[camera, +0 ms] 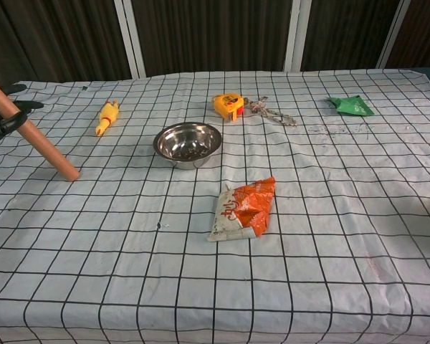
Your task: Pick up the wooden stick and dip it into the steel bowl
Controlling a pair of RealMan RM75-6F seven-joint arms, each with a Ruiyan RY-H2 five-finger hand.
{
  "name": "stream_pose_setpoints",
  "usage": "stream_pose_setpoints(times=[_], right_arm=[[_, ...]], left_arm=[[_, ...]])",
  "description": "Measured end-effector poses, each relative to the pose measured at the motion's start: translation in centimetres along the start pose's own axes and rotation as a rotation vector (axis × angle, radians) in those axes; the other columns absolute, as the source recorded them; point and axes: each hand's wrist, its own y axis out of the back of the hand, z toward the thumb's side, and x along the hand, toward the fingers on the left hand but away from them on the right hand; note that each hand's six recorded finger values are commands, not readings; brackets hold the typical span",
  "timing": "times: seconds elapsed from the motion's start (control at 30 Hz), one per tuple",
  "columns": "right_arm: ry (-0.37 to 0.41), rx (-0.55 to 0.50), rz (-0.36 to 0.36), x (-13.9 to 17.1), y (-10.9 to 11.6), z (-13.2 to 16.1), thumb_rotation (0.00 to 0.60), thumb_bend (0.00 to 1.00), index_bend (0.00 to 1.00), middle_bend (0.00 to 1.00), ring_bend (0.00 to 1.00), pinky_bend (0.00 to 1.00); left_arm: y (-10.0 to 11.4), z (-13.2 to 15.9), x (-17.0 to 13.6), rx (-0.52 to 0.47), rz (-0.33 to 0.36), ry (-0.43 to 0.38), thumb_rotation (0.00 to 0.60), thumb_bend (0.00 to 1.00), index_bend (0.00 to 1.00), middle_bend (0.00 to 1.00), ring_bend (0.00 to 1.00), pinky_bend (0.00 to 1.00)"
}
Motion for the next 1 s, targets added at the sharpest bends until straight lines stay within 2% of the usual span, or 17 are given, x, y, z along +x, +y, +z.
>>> stream_pose_setpoints(times=[0.07, 0.27, 0.43, 0.53, 0.67, 0.9, 1.0], right_arm=[[-0.001, -0.001, -0.002, 0.0, 0.0, 0.0, 0.6, 0.38, 0.0, 0.0, 0.0, 0.0], [-0.004, -0.003, -0.006, 0.0, 0.2, -0.1, 0.6, 0.38, 0.0, 0.0, 0.0, 0.0], [-0.006, -0.006, -0.012, 0.1, 0.3, -0.2, 0.6, 0.38, 0.0, 0.0, 0.0, 0.0], [-0.006, -0.006, -0.013, 0.1, 0.3, -0.2, 0.6, 0.38, 0.0, 0.0, 0.0, 0.0], [-0.006, -0.007, -0.013, 0.1, 0.4, -0.3, 0.6, 0.38, 0.0, 0.0, 0.0, 0.0], [-0.011, -0.007, -0.016, 0.0, 0.4, -0.4, 0.6, 0.38, 0.0, 0.0, 0.0, 0.0], [-0.013, -0.008, -0.018, -0.1, 0.5, -0.4, 0.6, 0.38, 0.0, 0.0, 0.0, 0.0]], left_arm=[[-0.1, 0.1, 0.0, -0.037, -0.013, 0.004, 0.6, 0.37, 0.0, 0.18, 0.05, 0.17], [-0.9, 0.8, 0.3, -0.169, -0.052, 0.031, 0.6, 0.36, 0.0, 0.16, 0.04, 0.21], [-1.3, 1.3, 0.4, -0.256, -0.074, 0.056, 0.6, 0.34, 0.03, 0.22, 0.05, 0.23], [-1.4, 1.4, 0.7, -0.299, -0.077, 0.075, 0.6, 0.32, 0.11, 0.28, 0.08, 0.24], [-1.6, 1.4, 1.2, -0.338, -0.076, 0.098, 0.6, 0.32, 0.27, 0.42, 0.19, 0.28], [-1.8, 1.5, 2.0, -0.38, -0.066, 0.109, 0.6, 0.26, 0.44, 0.58, 0.26, 0.3], [-1.8, 1.5, 2.1, -0.393, -0.061, 0.109, 0.6, 0.24, 0.48, 0.62, 0.28, 0.32]])
